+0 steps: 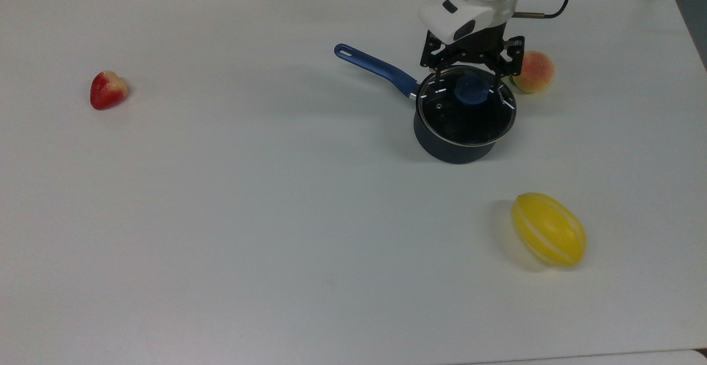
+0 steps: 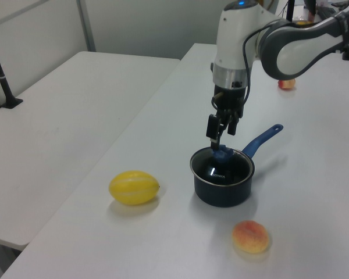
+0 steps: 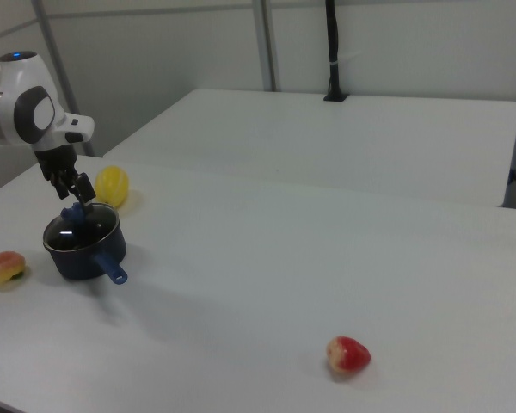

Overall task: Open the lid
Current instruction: 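Lower the open gripper over the blue knob of the glass lid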

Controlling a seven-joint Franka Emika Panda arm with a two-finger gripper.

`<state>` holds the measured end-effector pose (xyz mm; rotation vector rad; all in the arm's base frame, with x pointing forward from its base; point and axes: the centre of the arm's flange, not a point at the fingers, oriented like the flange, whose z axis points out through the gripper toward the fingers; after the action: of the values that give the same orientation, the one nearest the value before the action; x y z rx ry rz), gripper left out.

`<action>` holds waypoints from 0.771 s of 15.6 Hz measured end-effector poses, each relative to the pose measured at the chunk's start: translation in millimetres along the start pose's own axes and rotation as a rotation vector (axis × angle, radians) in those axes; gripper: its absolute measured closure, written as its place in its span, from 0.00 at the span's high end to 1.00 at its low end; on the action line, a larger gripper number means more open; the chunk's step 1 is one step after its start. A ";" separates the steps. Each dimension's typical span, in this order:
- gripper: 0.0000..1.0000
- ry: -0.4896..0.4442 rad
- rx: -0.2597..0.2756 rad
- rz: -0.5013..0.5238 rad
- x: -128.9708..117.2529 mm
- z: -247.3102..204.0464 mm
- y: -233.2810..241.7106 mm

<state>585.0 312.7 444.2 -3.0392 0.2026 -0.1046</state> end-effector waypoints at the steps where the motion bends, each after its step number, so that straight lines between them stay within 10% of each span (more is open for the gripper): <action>1: 1.00 -0.003 -0.001 0.000 0.3 2.8 -0.1; 12: 1.00 -0.007 -0.011 -0.020 0.0 25.0 -7.0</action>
<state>587.8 321.8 420.1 -3.0526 0.1724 -0.0943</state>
